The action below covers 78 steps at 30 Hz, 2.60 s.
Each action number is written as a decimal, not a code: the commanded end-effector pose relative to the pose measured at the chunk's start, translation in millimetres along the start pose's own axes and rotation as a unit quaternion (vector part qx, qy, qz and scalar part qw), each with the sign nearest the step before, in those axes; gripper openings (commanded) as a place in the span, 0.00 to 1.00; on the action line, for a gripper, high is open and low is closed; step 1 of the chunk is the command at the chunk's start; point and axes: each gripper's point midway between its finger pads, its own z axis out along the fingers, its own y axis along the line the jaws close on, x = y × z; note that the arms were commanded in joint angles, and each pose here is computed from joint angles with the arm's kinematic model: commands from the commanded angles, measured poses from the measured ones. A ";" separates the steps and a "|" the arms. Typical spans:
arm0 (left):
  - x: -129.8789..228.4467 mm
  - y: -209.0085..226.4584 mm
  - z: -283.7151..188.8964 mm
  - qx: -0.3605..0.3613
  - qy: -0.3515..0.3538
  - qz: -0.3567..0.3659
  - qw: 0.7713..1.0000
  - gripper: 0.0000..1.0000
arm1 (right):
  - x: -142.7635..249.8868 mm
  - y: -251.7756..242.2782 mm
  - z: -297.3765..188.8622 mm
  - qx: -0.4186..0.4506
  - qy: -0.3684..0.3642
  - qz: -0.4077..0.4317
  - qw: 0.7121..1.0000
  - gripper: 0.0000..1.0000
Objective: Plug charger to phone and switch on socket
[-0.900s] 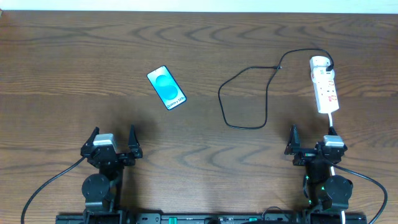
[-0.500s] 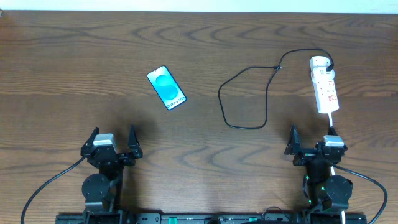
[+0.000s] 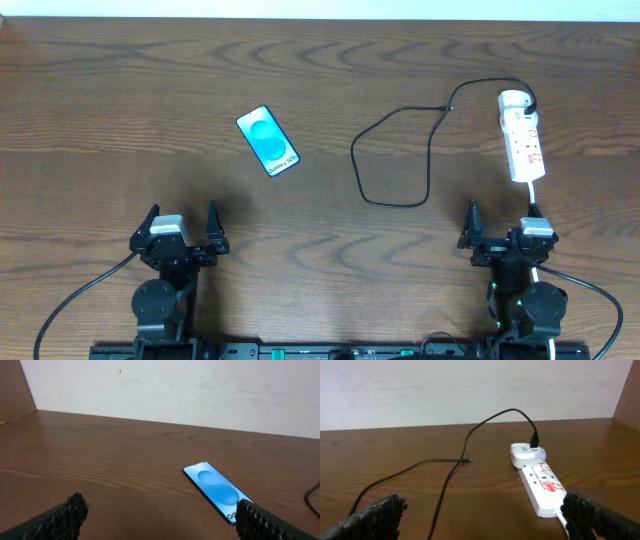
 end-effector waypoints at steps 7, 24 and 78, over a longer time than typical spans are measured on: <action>17.1 -0.3 2.1 0.003 0.020 0.011 1.000 0.96 | -0.2 1.7 -0.4 -0.004 -0.002 0.005 1.000 0.99; 12.6 -4.5 2.2 0.015 0.011 0.006 1.000 0.96 | -0.2 1.7 -0.4 -0.004 -0.002 0.005 1.000 0.99; -245.5 -58.0 46.4 0.091 0.109 -0.042 0.989 0.96 | -0.2 1.7 -0.4 -0.004 -0.002 0.005 1.000 0.99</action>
